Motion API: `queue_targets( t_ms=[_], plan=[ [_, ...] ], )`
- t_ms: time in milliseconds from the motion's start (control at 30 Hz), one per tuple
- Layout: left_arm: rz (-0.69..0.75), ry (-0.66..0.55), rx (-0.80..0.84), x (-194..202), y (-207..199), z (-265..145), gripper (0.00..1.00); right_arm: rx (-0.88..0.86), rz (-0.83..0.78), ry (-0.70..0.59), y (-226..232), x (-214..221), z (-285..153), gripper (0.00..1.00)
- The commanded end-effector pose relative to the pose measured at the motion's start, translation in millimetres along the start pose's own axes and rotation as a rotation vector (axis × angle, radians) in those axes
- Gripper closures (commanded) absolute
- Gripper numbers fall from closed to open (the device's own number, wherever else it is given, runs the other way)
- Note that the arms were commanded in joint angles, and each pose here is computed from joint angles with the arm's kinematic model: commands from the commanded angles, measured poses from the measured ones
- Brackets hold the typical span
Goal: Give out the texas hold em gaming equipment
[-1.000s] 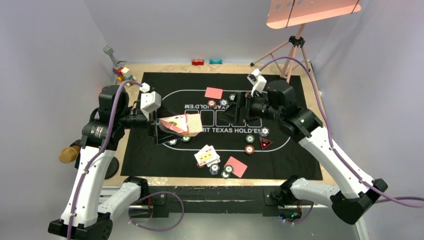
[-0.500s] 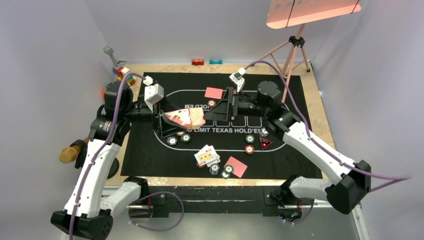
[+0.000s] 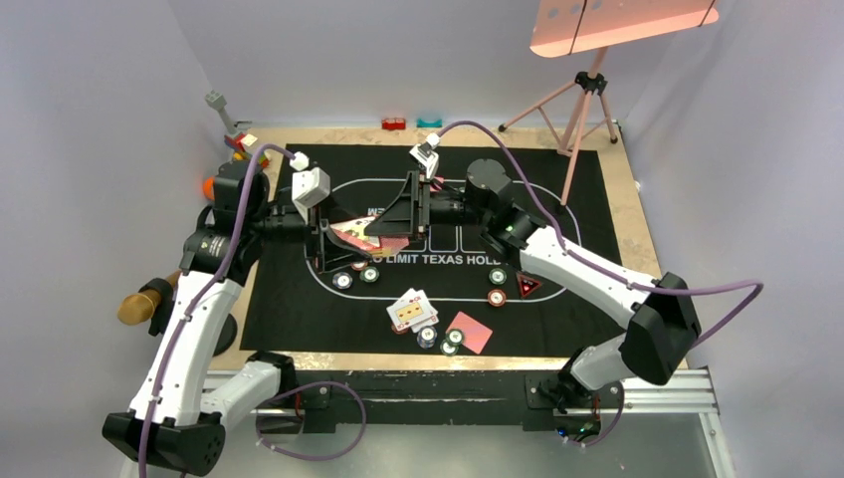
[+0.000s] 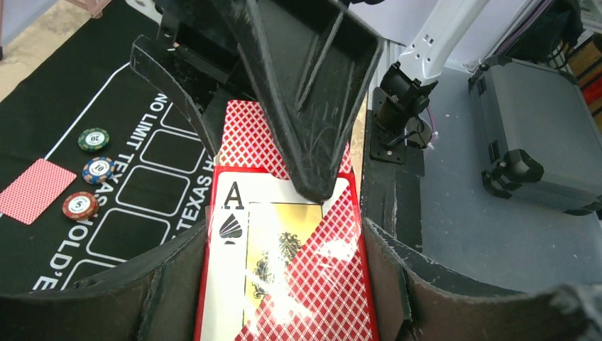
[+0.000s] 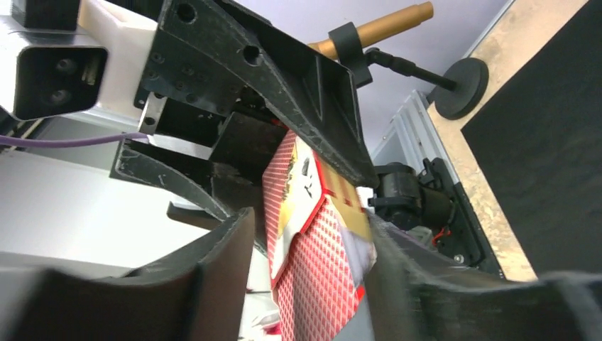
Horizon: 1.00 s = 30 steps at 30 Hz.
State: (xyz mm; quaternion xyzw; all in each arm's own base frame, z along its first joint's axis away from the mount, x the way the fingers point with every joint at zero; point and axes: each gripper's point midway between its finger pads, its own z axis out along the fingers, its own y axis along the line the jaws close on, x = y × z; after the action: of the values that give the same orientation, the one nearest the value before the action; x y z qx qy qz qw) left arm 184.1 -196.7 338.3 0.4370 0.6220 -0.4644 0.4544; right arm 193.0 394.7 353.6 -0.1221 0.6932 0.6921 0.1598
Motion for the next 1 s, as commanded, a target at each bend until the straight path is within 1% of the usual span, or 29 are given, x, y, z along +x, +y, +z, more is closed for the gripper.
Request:
queue_targets(
  t_ms=[0, 33, 67, 200, 233, 300, 367, 433, 500, 533, 567, 600, 667, 700, 733, 867, 967],
  plan=[
    [0.082, 0.010, -0.005, -4.7, 1.2, -2.3, 1.00, -0.117, -0.024, -0.026, 37.1, -10.1, 7.8, 0.52],
    [0.083, 0.016, -0.010, -3.9, 2.5, -2.5, 1.00, -0.118, -0.018, -0.020, 36.3, -8.9, 9.5, 0.60],
    [0.089, 0.017, -0.014, -4.2, 3.8, -2.5, 1.00, -0.118, -0.013, -0.013, 34.8, -7.4, 11.2, 0.65],
    [0.109, 0.040, -0.043, -1.5, 12.6, -2.6, 1.00, -0.108, 0.015, 0.001, 27.4, -2.5, 13.5, 0.78],
    [0.114, 0.051, -0.051, 0.7, 15.0, -2.8, 0.97, -0.105, 0.021, 0.001, 25.4, -1.8, 13.5, 0.81],
    [0.116, 0.075, -0.049, 6.1, 16.5, -3.0, 0.82, -0.098, 0.027, -0.002, 21.5, -1.0, 13.6, 0.88],
    [0.134, 0.112, -0.042, 13.6, 16.1, -3.2, 0.67, -0.083, 0.020, -0.005, 16.7, -0.6, 13.9, 0.91],
    [0.160, 0.162, -0.037, 24.9, 15.4, -4.8, 0.58, -0.057, 0.021, -0.001, 9.5, 0.5, 14.8, 0.94],
    [0.224, 0.231, -0.037, 39.5, 15.4, -8.3, 0.52, -0.035, 0.032, -0.001, 0.4, 1.6, 15.6, 0.95],
    [0.245, 0.256, -0.034, 46.1, 14.3, -10.0, 0.42, -0.026, 0.037, 0.000, -4.1, 2.4, 16.4, 0.96],
    [0.267, 0.277, -0.037, 51.5, 14.1, -11.5, 0.29, -0.011, 0.048, 0.002, -10.1, 3.4, 17.4, 0.96],
    [0.298, 0.294, -0.041, 55.7, 14.2, -12.9, 0.18, 0.004, 0.062, 0.006, -17.2, 4.7, 18.3, 0.96],
    [0.356, 0.319, -0.057, 60.4, 16.1, -14.6, 0.09, 0.016, 0.081, 0.021, -26.3, 7.3, 20.8, 0.97],
    [0.379, 0.330, -0.067, 61.1, 17.7, -15.2, 0.02, 0.022, 0.090, 0.026, -30.3, 7.5, 21.7, 0.98],
    [0.394, 0.338, -0.070, 61.4, 18.8, -14.9, 0.01, 0.028, 0.097, 0.031, -33.8, 8.1, 22.8, 0.99],
    [0.399, 0.363, -0.083, 60.9, 25.9, -12.7, 0.00, 0.055, 0.095, 0.049, -43.0, 8.5, 26.5, 1.00],
    [0.398, 0.359, -0.092, 57.3, 28.6, -10.0, 0.00, 0.081, 0.094, 0.055, -48.7, 9.1, 26.7, 1.00]
  ],
)
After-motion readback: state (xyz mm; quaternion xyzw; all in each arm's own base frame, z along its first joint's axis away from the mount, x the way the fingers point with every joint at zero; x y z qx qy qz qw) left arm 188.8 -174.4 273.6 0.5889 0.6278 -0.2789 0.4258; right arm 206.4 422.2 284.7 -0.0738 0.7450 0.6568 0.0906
